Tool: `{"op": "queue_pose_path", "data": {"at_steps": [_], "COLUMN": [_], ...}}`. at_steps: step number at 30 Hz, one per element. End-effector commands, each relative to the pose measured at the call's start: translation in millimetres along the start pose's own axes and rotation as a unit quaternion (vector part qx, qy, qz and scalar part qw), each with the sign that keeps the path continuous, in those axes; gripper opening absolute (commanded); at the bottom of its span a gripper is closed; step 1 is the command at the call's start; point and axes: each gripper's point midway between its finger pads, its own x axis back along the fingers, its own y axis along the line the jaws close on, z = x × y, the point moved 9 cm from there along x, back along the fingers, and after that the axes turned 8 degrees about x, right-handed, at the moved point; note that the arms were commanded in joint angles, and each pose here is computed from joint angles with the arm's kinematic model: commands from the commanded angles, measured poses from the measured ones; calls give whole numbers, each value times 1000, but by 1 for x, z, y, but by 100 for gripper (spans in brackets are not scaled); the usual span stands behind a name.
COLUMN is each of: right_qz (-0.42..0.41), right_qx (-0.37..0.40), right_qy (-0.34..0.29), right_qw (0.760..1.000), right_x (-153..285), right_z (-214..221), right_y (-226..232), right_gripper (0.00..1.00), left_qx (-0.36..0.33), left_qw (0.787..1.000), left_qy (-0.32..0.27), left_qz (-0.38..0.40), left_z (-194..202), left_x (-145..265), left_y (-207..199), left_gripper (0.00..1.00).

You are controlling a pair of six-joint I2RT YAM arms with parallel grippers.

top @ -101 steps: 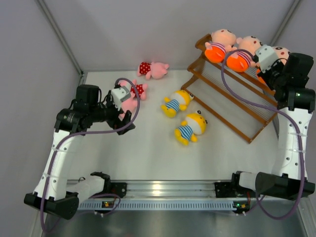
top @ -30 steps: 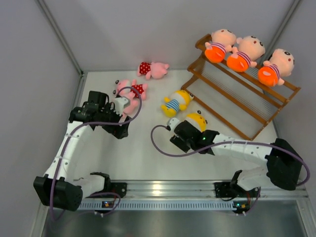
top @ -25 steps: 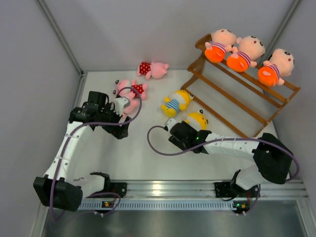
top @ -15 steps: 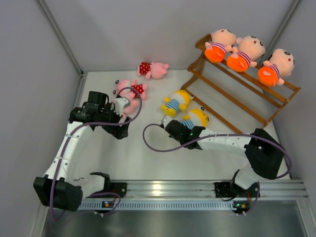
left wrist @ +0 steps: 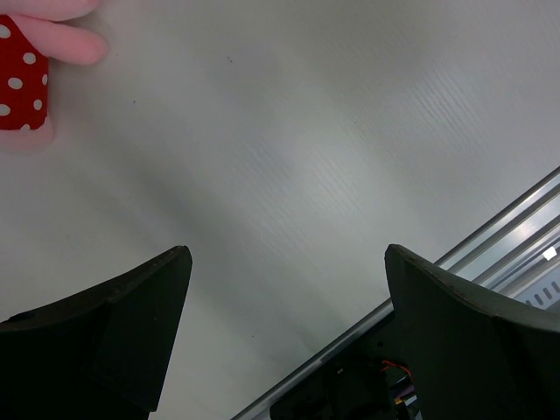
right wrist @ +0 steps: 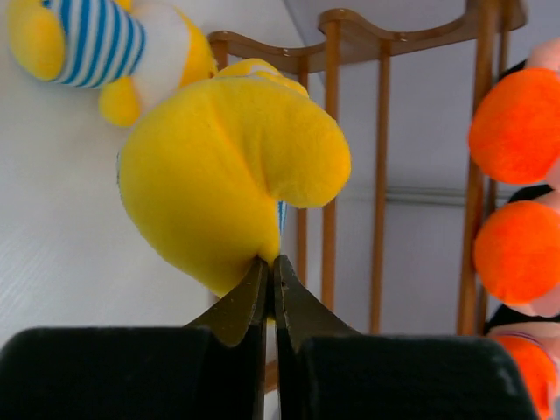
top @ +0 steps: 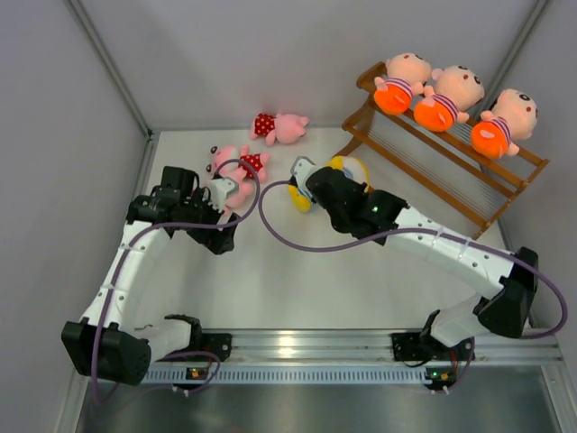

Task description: Place and organize the stuffed toys onto the shelf

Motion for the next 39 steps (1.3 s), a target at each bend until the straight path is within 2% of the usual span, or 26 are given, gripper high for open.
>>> {"op": "queue_pose_path", "data": {"at_steps": [1, 8, 11, 15, 20, 30, 39], "right_qz": [71, 166, 182, 184, 189, 179, 168], "right_qx": [77, 131, 152, 171, 222, 232, 239], "right_qy": [68, 86, 111, 113, 148, 157, 165], "right_qw": [992, 974, 965, 961, 945, 943, 942], "right_x": [1, 3, -14, -35, -60, -117, -139], "right_z": [6, -12, -2, 7, 21, 53, 69], "right_y": [-37, -82, -92, -99, -99, -89, -91], "right_gripper": [0, 0, 0, 0, 0, 0, 0], "left_qx": [-8, -8, -9, -9, -9, -11, -13], "left_qw": [1000, 1000, 1000, 1000, 1000, 1000, 1000], "left_qy": [-17, -15, -16, -13, -11, -6, -5], "left_qz": [1, 4, 5, 6, 8, 14, 14], "left_z": [-5, -5, -6, -5, -6, -6, -7], "left_x": [0, -1, -1, -2, -3, -7, -7], "left_y": [1, 2, 2, 2, 3, 3, 4], "left_gripper": [98, 98, 98, 98, 98, 98, 98]}}
